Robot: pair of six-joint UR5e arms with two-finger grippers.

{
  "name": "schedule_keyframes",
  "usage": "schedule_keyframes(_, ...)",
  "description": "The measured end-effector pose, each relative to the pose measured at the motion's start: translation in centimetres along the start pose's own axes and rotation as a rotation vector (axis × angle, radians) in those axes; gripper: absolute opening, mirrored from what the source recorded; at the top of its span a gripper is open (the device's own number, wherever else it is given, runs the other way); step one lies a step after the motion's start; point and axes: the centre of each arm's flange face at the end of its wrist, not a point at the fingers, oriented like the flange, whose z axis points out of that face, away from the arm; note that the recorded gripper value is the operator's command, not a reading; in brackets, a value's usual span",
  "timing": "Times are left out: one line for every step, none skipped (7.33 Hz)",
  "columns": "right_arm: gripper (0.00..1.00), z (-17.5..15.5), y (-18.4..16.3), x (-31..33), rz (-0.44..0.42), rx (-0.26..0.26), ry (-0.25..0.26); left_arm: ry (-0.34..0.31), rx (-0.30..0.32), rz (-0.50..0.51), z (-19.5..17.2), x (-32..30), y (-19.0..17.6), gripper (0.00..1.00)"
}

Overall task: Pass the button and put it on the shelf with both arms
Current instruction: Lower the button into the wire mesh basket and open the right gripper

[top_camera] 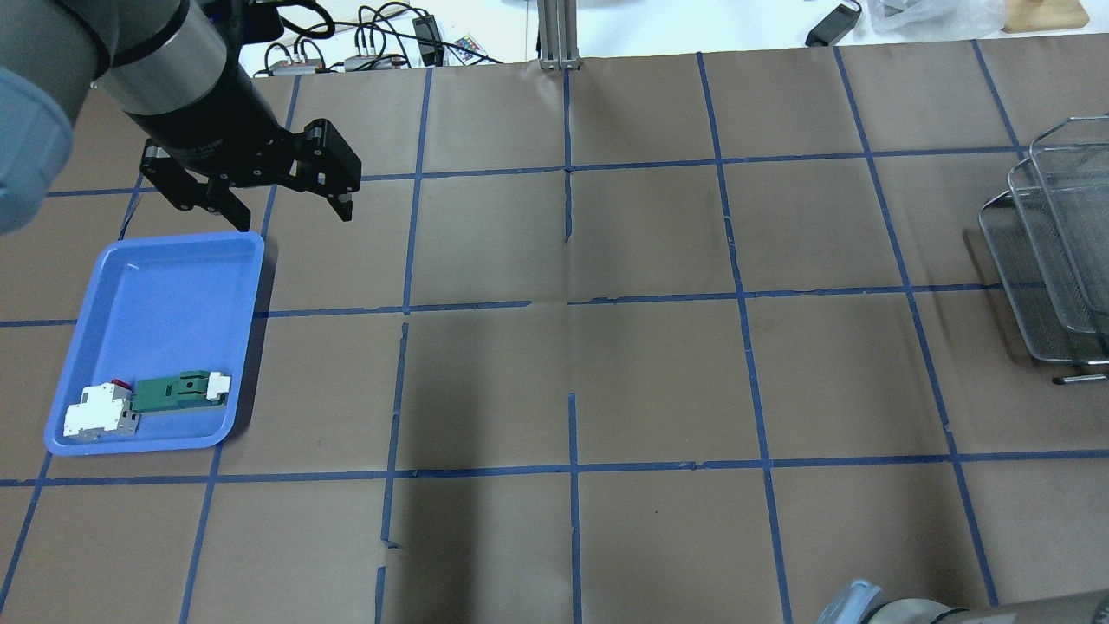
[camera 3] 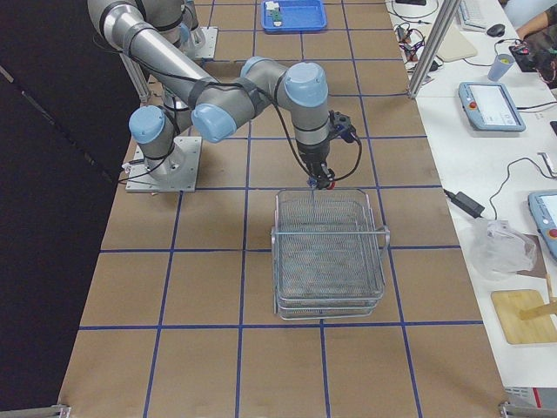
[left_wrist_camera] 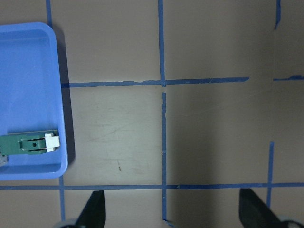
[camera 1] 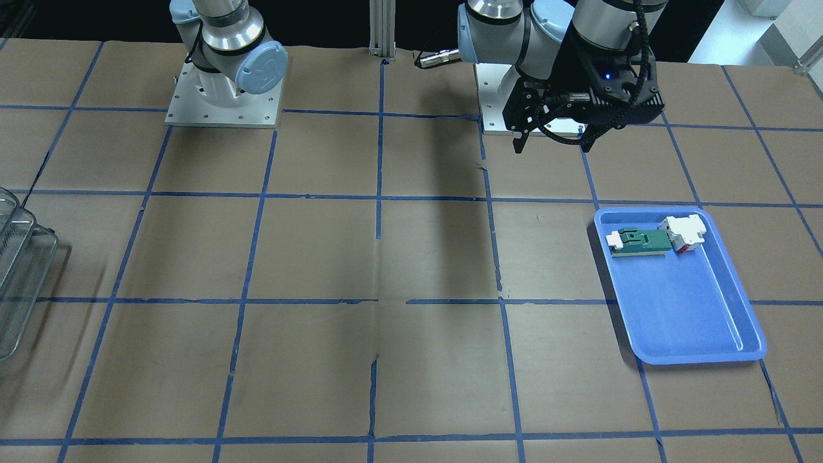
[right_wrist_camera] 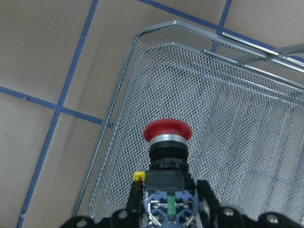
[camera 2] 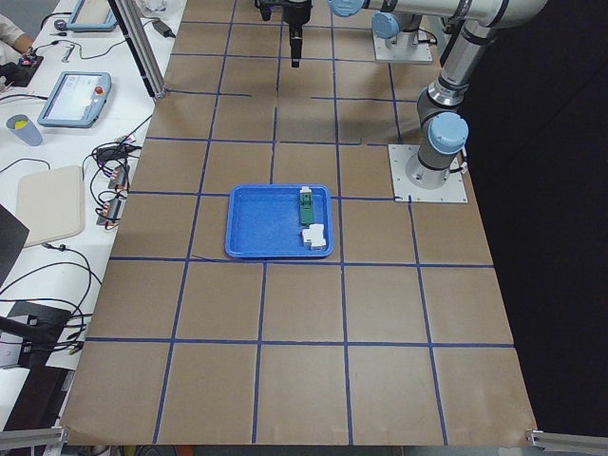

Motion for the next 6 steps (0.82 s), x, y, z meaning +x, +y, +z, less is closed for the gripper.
schedule_keyframes(0.0, 0.5, -0.1, 0.2, 0.043, 0.002, -0.004, 0.003, -0.002, -0.003, 0.2, 0.2, -0.2, 1.0)
schedule_keyframes(0.0, 0.9, -0.2, 0.4, 0.071, 0.003, -0.006, 0.002, -0.002, 0.003, 0.4, 0.3, -0.2, 1.0)
schedule_keyframes(0.0, 1.7, -0.2, 0.7, 0.089, -0.002, -0.011, 0.001, -0.002, 0.009, 0.5, 0.4, -0.2, 1.0)
schedule_keyframes(0.0, 2.5, -0.2, 0.9, 0.112, -0.012, -0.016, 0.001, -0.005, 0.013, 0.7, 0.5, -0.1, 1.0)
schedule_keyframes(0.03, 3.0, -0.1, 1.0, 0.144, -0.02, -0.02, 0.001, -0.005, 0.014, 0.8, 0.5, 0.0, 1.0)
schedule_keyframes(0.52, 3.4, 0.0, 0.9, 0.188, -0.026, -0.025, 0.001, -0.005, 0.015, 0.8, 0.5, 0.1, 1.0)
